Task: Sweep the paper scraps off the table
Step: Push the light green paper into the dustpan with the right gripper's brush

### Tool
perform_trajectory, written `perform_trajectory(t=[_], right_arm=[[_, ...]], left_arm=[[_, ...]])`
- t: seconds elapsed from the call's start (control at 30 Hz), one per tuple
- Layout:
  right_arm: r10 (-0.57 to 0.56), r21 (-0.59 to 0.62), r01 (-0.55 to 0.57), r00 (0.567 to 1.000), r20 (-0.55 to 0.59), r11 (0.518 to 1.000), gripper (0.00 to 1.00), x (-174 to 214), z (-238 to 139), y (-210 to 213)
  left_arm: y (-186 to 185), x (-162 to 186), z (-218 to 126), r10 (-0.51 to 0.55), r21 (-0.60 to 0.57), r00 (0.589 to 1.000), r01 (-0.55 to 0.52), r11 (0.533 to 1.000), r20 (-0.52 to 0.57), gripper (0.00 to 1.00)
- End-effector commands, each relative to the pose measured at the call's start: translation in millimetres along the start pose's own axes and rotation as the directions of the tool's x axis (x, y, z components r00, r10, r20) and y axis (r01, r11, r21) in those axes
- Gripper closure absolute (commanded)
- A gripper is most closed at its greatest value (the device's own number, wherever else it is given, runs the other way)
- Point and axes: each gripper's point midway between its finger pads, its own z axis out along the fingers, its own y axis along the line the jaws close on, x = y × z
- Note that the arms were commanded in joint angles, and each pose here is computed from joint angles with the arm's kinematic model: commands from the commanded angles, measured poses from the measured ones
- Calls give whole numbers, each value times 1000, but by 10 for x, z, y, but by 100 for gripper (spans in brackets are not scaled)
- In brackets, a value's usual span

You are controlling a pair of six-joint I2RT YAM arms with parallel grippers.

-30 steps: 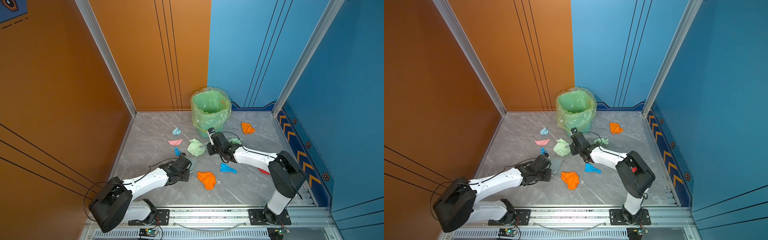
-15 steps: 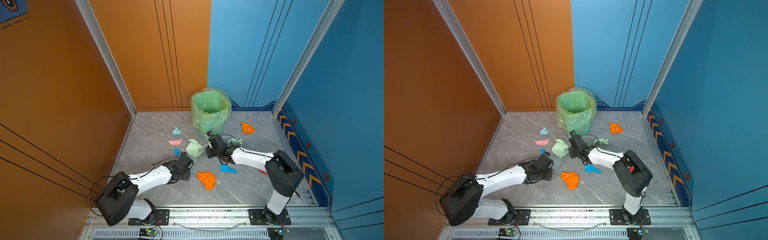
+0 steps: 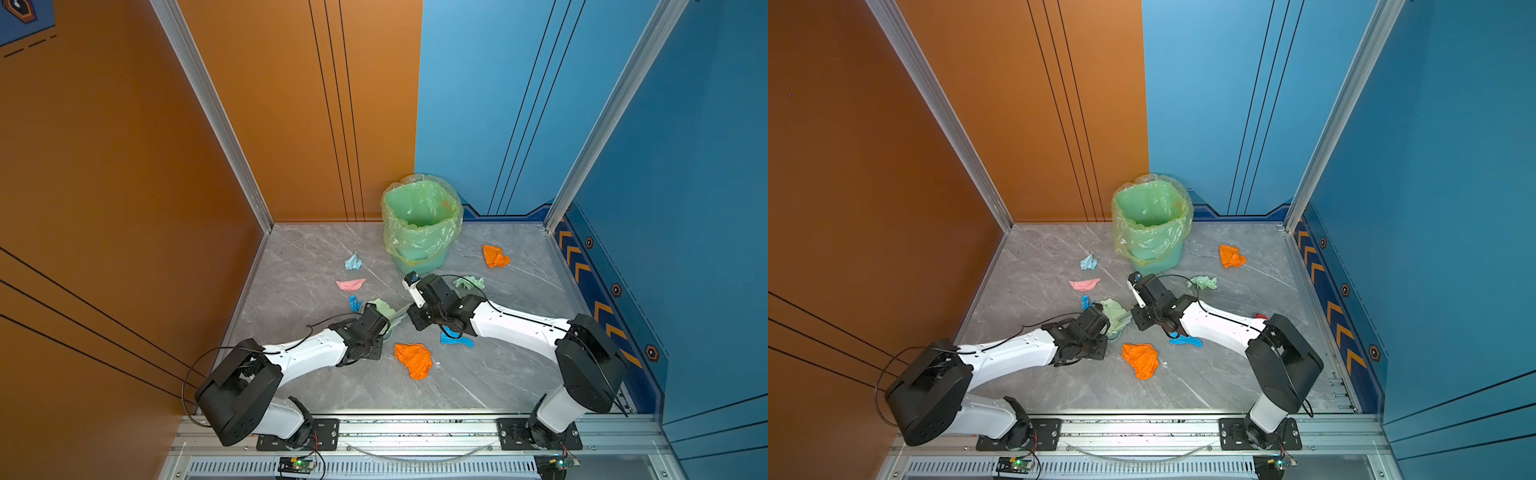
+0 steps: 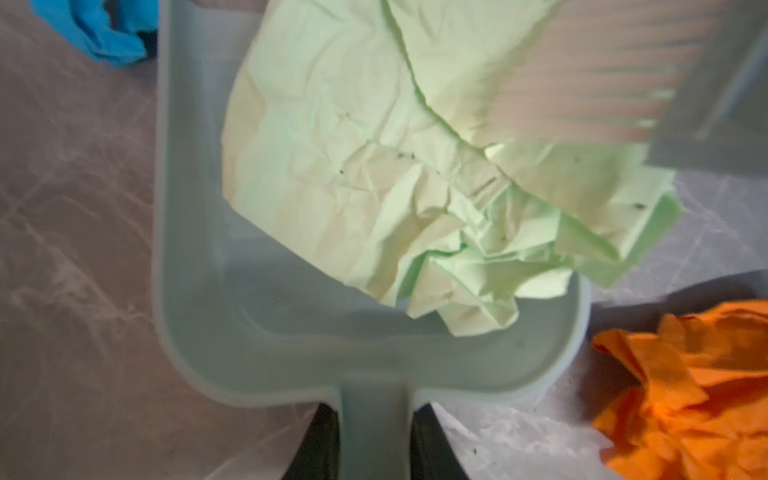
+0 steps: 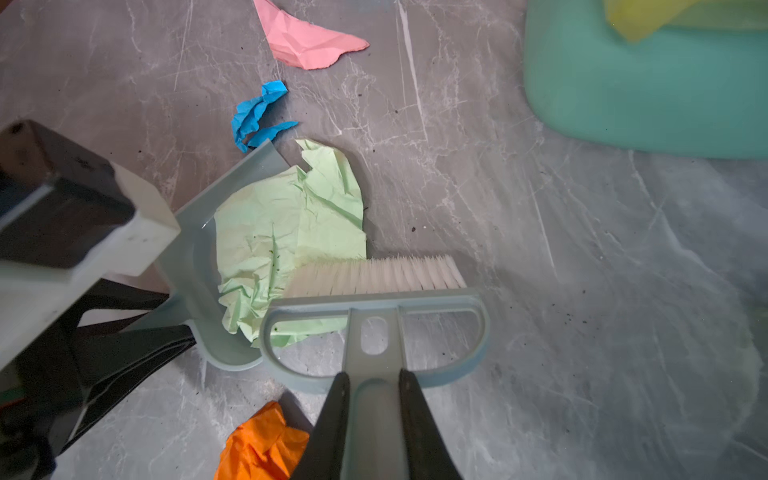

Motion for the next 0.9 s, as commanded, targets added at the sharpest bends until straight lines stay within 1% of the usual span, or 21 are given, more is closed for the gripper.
perform_trajectory(t=[0.0, 0.2, 0.33, 0.43, 0.53, 0.67, 0.87], right_arm=[[-14, -19, 14, 1000, 5, 1000, 100, -15, -149, -41], [65, -37, -60, 986, 154, 998, 100, -409, -366, -214], [83, -14, -82, 976, 200, 997, 100, -625, -360, -275], [93, 13, -97, 980, 178, 995, 100, -699, -251, -311], [91, 31, -96, 986, 139, 995, 100, -677, -70, -330], [61, 37, -64, 995, 77, 997, 100, -519, 94, -208], [24, 33, -24, 1000, 4, 999, 100, -242, 147, -11]], left_arm=[[-29, 31, -5, 37, -2, 999, -38, 999, -11, 92], [-28, 13, -4, 35, -1, 999, -35, 999, 18, 92], [-55, -31, 2, 34, 5, 998, -34, 999, 57, 92], [-64, -39, 11, 35, 4, 997, -35, 999, 62, 92], [-64, -29, 13, 40, -1, 997, -40, 999, 61, 92], [-56, -45, -2, 38, -6, 997, -38, 999, 74, 92], [-23, -70, -5, 38, -24, 995, -36, 999, 88, 92]])
